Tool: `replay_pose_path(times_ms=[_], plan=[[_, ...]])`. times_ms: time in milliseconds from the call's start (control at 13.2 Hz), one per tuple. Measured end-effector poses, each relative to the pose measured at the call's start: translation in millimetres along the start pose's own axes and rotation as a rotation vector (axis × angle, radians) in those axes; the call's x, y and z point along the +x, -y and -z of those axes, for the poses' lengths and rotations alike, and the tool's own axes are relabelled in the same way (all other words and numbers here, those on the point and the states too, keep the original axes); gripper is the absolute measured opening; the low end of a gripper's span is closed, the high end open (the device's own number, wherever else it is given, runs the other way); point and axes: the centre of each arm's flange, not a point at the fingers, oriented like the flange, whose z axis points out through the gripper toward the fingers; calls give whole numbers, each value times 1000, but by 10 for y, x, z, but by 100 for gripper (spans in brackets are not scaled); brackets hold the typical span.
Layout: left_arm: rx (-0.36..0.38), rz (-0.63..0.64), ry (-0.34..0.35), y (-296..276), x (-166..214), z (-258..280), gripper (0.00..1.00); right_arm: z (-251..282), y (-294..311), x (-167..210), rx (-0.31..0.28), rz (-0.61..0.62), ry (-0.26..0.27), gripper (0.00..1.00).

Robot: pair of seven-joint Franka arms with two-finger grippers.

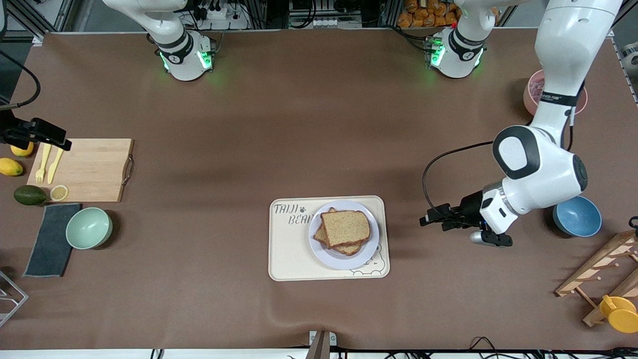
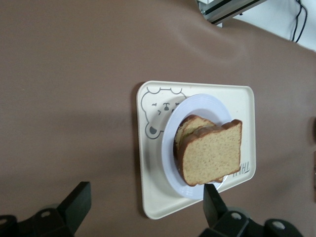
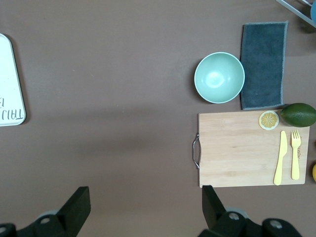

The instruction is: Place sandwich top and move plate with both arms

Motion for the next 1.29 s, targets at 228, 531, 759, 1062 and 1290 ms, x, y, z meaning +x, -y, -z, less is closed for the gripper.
replay_pose_path(times_ms=[228,531,759,1062,1290], plan=[[111,-31,54,-175,106,359,100,9,0,1,0,0,-2,100],[203,-62,99,-381,152,777,100,11,1,1,0,0,-3,100],[269,-86,120,-376,116,1004,100,15,1,1,0,0,-4,100],[360,-94,159,-368,41,1521,100,22,-3,7,1,-1,-10,100],[441,-90,208,-355,-1,1938,100,32,8,17,9,0,-19,100]])
